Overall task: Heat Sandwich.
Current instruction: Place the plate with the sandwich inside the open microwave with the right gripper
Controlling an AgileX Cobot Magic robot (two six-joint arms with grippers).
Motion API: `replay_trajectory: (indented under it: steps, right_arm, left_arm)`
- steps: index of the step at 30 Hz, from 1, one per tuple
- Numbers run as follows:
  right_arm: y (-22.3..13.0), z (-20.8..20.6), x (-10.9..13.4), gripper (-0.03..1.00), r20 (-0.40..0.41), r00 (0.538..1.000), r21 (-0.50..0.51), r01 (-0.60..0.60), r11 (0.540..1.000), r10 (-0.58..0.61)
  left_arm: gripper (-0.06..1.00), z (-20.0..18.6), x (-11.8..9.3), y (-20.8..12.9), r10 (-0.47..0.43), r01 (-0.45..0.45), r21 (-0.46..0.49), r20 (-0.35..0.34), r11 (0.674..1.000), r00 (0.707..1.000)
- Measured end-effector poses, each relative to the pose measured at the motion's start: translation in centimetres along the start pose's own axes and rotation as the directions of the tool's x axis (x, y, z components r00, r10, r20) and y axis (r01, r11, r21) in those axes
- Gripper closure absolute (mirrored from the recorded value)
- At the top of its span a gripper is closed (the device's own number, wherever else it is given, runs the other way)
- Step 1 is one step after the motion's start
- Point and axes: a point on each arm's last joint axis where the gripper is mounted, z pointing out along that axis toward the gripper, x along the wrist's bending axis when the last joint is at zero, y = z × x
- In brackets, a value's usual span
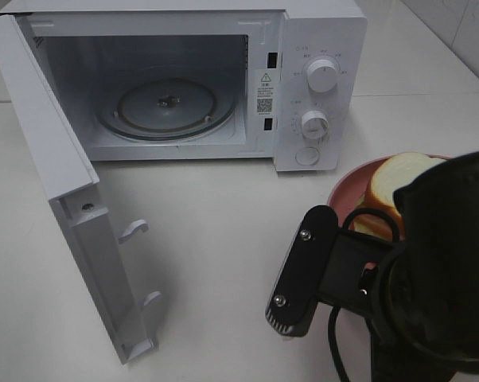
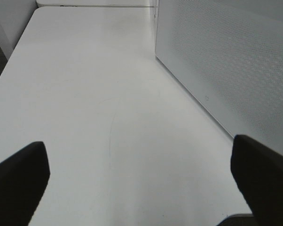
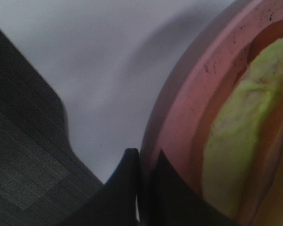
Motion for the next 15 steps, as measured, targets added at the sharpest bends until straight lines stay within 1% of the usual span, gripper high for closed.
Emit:
replay_trajectory:
  steps: [7,10,11,12,14,15]
  right_arm:
    - [0.01,-0.46,0.85,0.93,0.000,0.997,-0.026,0.072,0.997,-0.072]
    - [0.26,-0.53,0.97,0.93,-0.005,0.992,-0.060,0.125,0.990,-0.126]
    - [0.40,-0.70,0.92,0.93,-0.007,0.988,-0.092,0.154,0.984,-0.156]
    - [0.40,-0.70,0.92,0.93,-0.007,0.988,-0.092,0.154,0.984,-0.156]
    - [0.57,-0.84,0.82,0.93,0.002,0.982,-0.122,0.188,0.975,-0.189]
    - [0.70,-0.91,0.73,0.93,0.017,0.973,-0.140,0.230,0.963,-0.230]
  left_arm:
    - [-0.05,0.00,0.00,0.00,0.000,0.000,0.000,0.000,1.000,1.000]
    - [-0.05,0.00,0.00,0.00,0.000,0.000,0.000,0.000,1.000,1.000]
    - [-0.05,0.00,0.00,0.00,0.000,0.000,0.000,0.000,1.000,1.000]
    - [-0.05,0.00,0.00,0.00,0.000,0.000,0.000,0.000,1.000,1.000]
    - [-0.05,0.00,0.00,0.00,0.000,0.000,0.000,0.000,1.000,1.000]
    - [-0.05,0.00,0.00,0.00,0.000,0.000,0.000,0.000,1.000,1.000]
